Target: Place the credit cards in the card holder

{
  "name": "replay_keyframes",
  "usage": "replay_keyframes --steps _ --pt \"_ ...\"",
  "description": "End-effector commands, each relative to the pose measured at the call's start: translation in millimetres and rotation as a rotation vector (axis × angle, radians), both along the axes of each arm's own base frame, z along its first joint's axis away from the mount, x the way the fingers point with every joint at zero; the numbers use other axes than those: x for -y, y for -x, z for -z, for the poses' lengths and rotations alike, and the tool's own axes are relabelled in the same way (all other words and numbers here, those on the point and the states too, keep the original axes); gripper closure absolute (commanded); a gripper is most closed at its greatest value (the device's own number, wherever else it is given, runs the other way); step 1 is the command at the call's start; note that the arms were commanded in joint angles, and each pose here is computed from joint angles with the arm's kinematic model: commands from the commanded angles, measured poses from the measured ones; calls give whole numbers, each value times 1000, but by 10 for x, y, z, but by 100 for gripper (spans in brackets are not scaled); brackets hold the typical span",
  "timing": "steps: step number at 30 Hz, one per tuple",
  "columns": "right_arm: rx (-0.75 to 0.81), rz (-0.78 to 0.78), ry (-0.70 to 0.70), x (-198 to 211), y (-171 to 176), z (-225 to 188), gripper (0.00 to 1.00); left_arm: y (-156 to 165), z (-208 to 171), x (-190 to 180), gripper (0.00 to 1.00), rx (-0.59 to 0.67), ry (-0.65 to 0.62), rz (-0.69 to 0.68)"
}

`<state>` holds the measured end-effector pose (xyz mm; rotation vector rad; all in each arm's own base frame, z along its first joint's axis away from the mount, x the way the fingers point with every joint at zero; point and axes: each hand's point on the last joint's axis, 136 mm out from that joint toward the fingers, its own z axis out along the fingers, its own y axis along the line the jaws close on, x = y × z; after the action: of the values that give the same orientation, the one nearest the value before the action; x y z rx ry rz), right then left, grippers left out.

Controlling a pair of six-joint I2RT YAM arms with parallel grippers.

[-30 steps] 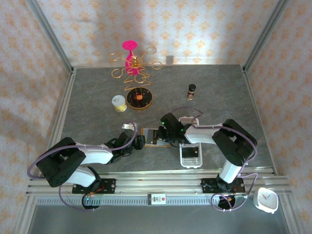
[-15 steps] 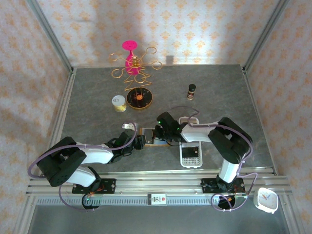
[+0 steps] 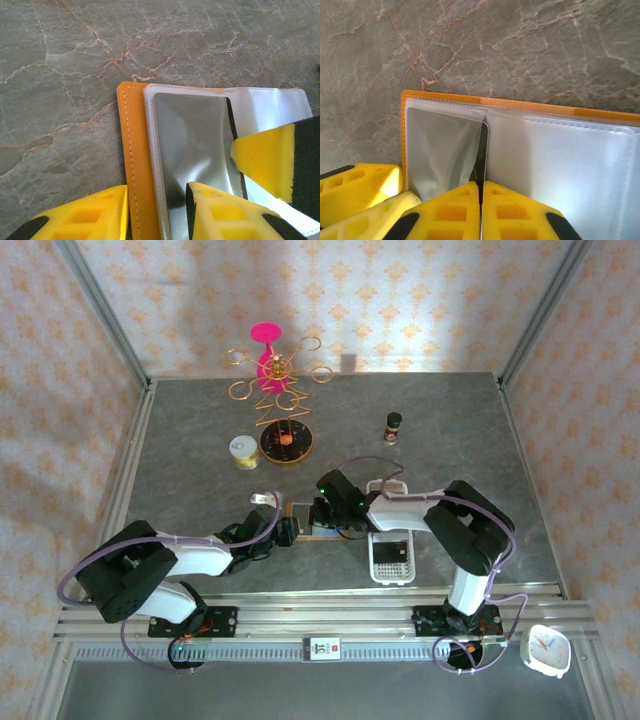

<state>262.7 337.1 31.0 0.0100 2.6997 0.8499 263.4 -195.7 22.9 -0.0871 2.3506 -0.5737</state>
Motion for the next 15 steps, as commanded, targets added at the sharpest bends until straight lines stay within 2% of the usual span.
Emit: replay_keyframes --steps 1,9,15 --pt "79 20 39 85 -48 -222 88 -28 78 -49 66 -19 -65 -10" --pt "107 82 101 404 27 -283 78 -34 128 -54 68 -36 -84 -13" --pt "66 99 132 541 142 -138 72 -30 133 -47 68 -39 -83 -9"
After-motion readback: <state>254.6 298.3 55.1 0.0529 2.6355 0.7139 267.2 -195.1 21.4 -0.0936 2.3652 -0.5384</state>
